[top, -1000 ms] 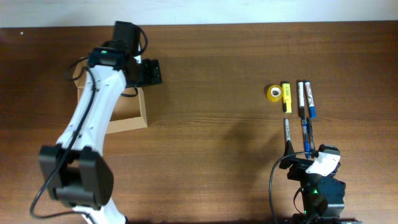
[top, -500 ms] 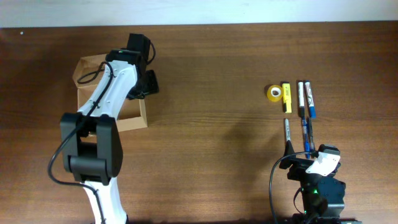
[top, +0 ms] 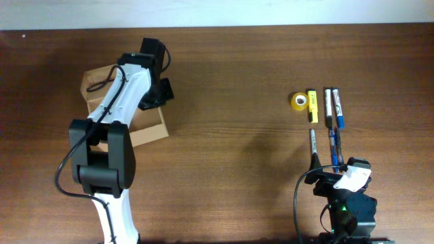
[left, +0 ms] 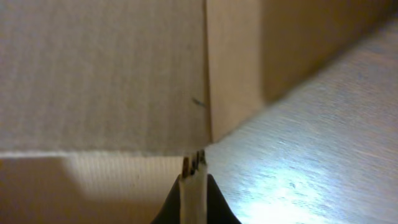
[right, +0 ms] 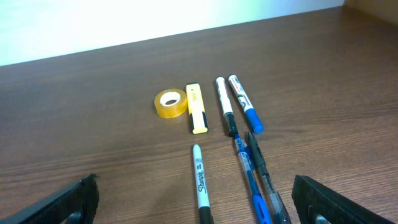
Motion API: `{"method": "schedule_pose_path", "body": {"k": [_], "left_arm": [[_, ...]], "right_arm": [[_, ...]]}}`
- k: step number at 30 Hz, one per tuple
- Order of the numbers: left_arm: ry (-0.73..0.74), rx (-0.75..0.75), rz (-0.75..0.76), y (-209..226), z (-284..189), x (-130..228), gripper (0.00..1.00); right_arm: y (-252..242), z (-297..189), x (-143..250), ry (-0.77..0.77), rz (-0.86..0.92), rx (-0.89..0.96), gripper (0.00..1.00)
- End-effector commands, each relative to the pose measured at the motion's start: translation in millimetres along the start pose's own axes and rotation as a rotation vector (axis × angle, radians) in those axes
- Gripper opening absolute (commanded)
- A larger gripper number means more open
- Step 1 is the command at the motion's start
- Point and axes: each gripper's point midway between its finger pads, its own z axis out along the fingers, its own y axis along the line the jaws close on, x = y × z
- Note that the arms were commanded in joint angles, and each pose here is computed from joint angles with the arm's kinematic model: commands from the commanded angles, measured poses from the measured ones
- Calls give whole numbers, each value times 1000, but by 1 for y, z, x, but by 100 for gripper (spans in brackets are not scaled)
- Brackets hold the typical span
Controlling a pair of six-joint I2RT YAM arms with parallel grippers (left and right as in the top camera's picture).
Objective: Pack container
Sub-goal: 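Push the cardboard box rightward toward the items with the left gripper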
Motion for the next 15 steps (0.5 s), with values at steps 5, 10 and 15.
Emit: {"method": "schedule_pose_path", "body": {"k": [5,10,15], "left_arm": [[-209,129,78,-70,-110,-37,2],[-355,217,155,-123,-178,-31,2],[-362,285,156,-173,-195,5,2]], "right_arm": [[-5,0,1,-4,0,23,99],[-5,0,1,-4,0,23,99],[-5,0,1,-4,0,23,99]]}}
